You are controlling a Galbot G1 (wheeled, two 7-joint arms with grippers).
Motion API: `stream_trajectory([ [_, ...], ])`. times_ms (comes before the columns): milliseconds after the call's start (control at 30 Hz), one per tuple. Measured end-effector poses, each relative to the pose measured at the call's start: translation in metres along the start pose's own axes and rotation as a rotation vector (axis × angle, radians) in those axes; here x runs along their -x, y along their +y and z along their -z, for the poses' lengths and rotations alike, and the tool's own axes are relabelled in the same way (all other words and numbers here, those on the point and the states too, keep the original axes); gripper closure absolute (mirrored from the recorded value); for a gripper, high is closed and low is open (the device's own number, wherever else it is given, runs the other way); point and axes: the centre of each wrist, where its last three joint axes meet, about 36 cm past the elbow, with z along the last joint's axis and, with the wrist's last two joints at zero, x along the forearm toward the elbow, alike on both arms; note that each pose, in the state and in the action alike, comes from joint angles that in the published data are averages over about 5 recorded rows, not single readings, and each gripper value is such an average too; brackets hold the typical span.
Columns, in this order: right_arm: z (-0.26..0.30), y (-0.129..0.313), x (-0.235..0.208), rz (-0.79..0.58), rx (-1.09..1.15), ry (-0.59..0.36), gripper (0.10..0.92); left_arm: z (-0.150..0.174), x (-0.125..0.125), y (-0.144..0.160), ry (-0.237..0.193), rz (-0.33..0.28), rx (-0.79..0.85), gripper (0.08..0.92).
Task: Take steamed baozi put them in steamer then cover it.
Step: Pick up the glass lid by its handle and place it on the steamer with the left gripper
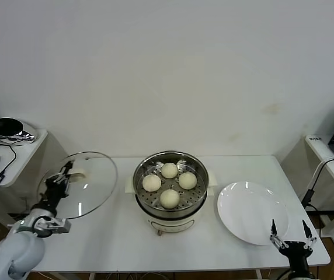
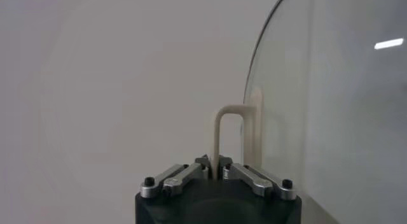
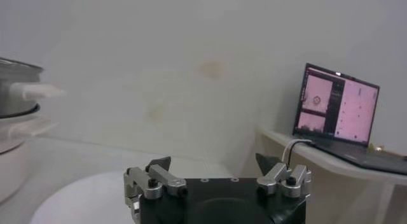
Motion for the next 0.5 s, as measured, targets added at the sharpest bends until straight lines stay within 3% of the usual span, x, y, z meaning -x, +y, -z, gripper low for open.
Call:
stream_trajectory([
  [267,0.003,0.009,-0.001,0.009,-0.008,0.004,0.2,0.075,0.014,0.013,-0.078,-0.031,-0.054,0.85],
  [500,0.002,0.021,-0.001,0.021,-0.014,0.017,0.2,0.136,0.034,0.018,-0.112,-0.046,-0.069,0.85],
])
